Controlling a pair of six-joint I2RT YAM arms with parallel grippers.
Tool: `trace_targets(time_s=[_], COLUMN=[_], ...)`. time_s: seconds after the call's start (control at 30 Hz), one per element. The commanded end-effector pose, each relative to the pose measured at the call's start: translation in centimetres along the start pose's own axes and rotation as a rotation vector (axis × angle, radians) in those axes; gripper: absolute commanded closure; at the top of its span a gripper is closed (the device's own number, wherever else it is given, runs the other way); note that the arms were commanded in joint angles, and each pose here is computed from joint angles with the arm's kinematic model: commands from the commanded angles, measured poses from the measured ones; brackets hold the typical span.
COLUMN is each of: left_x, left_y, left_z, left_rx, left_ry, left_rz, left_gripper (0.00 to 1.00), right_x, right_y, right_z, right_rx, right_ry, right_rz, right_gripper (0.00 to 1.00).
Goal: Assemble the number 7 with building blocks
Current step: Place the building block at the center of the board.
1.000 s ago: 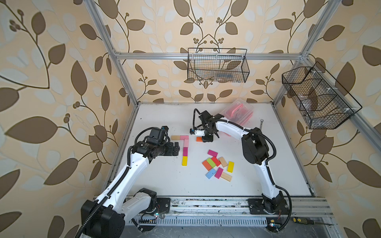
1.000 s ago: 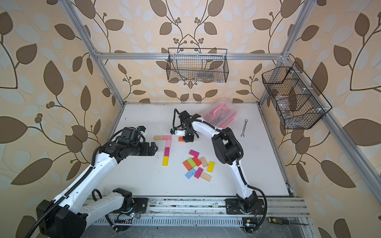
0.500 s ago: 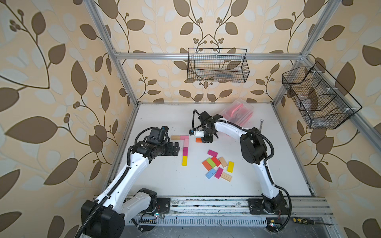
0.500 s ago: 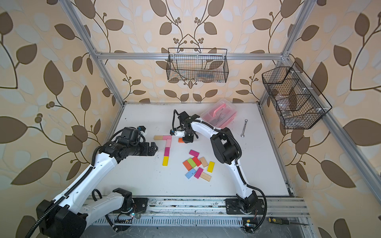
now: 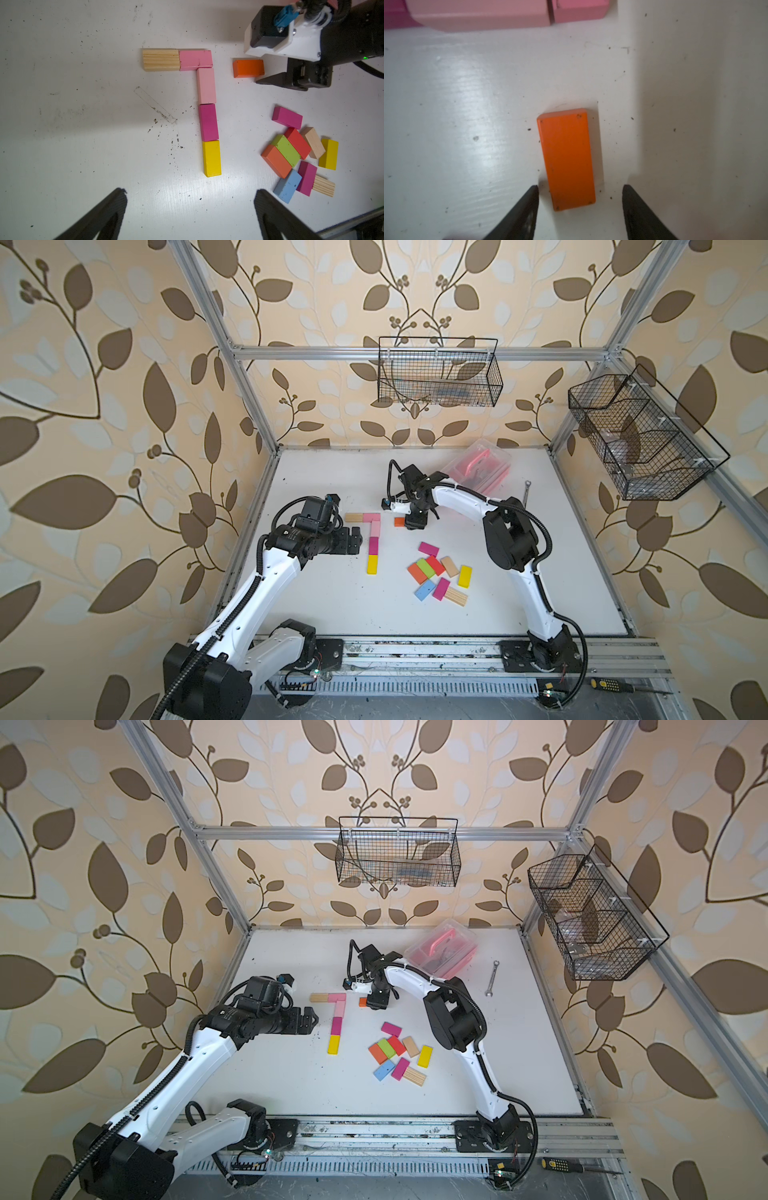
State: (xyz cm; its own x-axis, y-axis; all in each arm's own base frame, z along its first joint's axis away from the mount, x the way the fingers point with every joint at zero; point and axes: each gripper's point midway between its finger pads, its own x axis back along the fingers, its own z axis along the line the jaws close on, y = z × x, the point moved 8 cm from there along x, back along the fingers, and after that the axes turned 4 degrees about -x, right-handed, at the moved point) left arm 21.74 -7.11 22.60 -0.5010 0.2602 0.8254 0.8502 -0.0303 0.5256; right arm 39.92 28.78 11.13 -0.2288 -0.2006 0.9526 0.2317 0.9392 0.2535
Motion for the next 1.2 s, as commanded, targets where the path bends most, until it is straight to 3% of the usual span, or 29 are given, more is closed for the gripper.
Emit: trace_targets(time_s=[0.0,0.13,0.2,0.27,0.33,0.43,0.5,0.6,0.83,1.17], left_x=[1.0,1.0,1.1,1.1,1.3,1.4,1.4,1.3,0.8,0.5], left_y=[0.8,0.8,0.9,0.9,0.9,0.9,0.9,0.9,0.9,0.8], left_z=[-0.1,-0.1,0.0,-0.1,-0.1,-0.1,0.0,0.0,0.0,-0.2], left_rx=[-0.018,-0.024,-0.032,-0.038,-0.043,-0.05,-0.054,-0.055,-0.057,-0.058], left_ry=[0.014,0.018,0.021,0.017,0.016,0.021,0.023,0.027,0.019,-0.005], left_rz=[-0.047,-0.05,-0.053,-0.057,-0.066,-0.078,-0.08,-0.075,-0.052,-0.036], left_gripper=[0.01,0.01,0.01,0.01,0.01,0.01,0.01,0.01,0.01,0.01], right_x=[5.6,11.7,14.5,17.2,18.7,19.3,19.2,19.1,15.5,8.1], right_y=[0.9,0.6,-0.3,-1.8,-3.8,-7.2,-8.6,-10.2,-12.9,-10.0], right_z=[-0.5,0.3,0.6,0.7,0.4,-0.5,-0.9,0.3,4.4,8.5], right_rx=[-0.069,-0.204,-0.323,-0.486,-0.665,-0.971,-1.047,-1.006,-0.893,-0.606], right_ry=[-0.122,-0.282,-0.328,-0.33,-0.265,-0.033,0.151,0.175,0.224,-0.003], right_rz=[-0.158,-0.408,-0.534,-0.658,-0.773,-0.879,-0.891,-0.869,-0.594,-0.092], right_gripper=[0.32,0.22,0.0,0.0,0.0,0.0,0.0,0.0,0.0,0.03])
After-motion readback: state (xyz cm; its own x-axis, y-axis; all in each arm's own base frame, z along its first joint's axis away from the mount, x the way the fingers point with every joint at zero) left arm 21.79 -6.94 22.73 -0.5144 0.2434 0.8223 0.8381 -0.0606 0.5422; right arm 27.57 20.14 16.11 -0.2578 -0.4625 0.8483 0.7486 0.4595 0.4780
